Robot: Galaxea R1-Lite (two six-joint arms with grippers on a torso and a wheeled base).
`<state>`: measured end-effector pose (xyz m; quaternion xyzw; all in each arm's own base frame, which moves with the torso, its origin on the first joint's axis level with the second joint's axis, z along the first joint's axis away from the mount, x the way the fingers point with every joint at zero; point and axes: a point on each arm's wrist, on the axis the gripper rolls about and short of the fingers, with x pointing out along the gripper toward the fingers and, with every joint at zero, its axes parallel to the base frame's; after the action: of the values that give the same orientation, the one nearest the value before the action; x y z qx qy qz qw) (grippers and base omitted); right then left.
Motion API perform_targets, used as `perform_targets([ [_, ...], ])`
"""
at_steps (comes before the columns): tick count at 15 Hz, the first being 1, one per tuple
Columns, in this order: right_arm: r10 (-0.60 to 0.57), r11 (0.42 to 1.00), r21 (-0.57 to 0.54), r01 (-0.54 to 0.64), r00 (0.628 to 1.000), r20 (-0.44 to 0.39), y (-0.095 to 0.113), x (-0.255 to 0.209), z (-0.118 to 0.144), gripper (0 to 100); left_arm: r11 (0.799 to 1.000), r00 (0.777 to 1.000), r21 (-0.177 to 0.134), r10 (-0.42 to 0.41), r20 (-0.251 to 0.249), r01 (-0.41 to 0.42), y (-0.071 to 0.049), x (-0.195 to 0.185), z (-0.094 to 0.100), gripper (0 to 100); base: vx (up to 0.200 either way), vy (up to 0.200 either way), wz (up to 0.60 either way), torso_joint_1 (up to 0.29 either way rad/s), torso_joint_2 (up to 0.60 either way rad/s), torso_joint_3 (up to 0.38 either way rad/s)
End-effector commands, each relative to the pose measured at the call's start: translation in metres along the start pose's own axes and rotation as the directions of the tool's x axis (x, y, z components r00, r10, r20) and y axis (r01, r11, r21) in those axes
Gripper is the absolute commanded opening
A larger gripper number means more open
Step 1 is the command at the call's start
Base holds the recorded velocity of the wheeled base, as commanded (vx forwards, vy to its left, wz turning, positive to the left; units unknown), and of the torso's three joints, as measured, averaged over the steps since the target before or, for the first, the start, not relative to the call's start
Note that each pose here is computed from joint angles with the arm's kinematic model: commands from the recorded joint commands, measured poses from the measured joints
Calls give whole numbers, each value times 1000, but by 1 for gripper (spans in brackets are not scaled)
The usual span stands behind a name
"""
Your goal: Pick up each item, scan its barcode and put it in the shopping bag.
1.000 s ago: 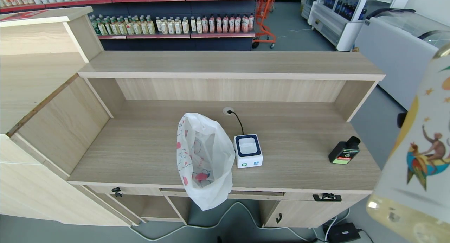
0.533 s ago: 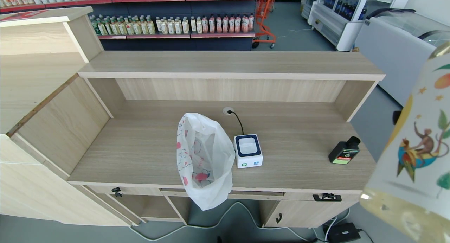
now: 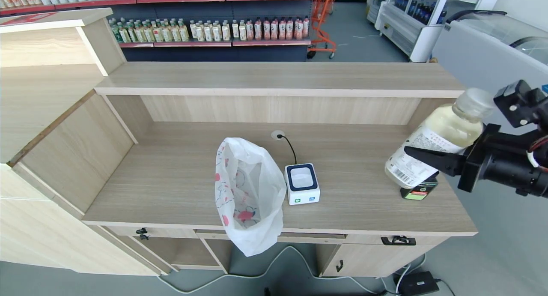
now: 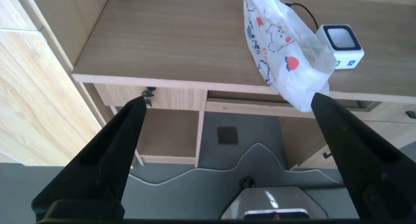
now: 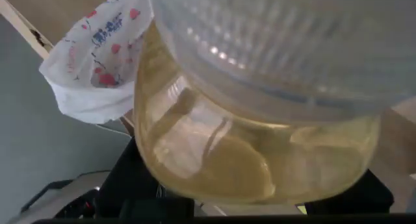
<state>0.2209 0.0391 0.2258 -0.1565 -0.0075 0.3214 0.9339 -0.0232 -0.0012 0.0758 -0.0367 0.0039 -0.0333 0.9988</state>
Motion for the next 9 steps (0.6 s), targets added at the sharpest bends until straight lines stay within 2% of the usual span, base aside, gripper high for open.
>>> perform_targets([
  [1,-91,988,-138,66,978,-186,-21,10,-50,0,1000,1000,0,-1,1,1,0,0,0,100,0,0,0,0,0,0],
  [3,-125,961,-270,66,971,-206,-27,3,-58,0,1000,1000,0,-1,1,1,0,0,0,100,0,0,0,0,0,0],
  [5,-173,899,-427,95,974,-146,-42,2,-61,0,1000,1000,0,-1,1,1,0,0,0,100,0,0,0,0,0,0],
  [6,-167,888,-450,99,979,-115,-44,5,-60,0,1000,1000,0,-1,-1,1,0,0,0,100,0,0,0,0,0,0],
  [7,-163,847,-520,107,985,-63,-48,9,-62,0,1000,1000,0,-1,-1,1,0,0,0,100,0,0,0,0,0,0],
  [9,-197,755,-643,129,980,-36,-58,10,-65,0,1000,1000,0,-1,1,1,0,0,0,100,0,0,0,0,0,0],
])
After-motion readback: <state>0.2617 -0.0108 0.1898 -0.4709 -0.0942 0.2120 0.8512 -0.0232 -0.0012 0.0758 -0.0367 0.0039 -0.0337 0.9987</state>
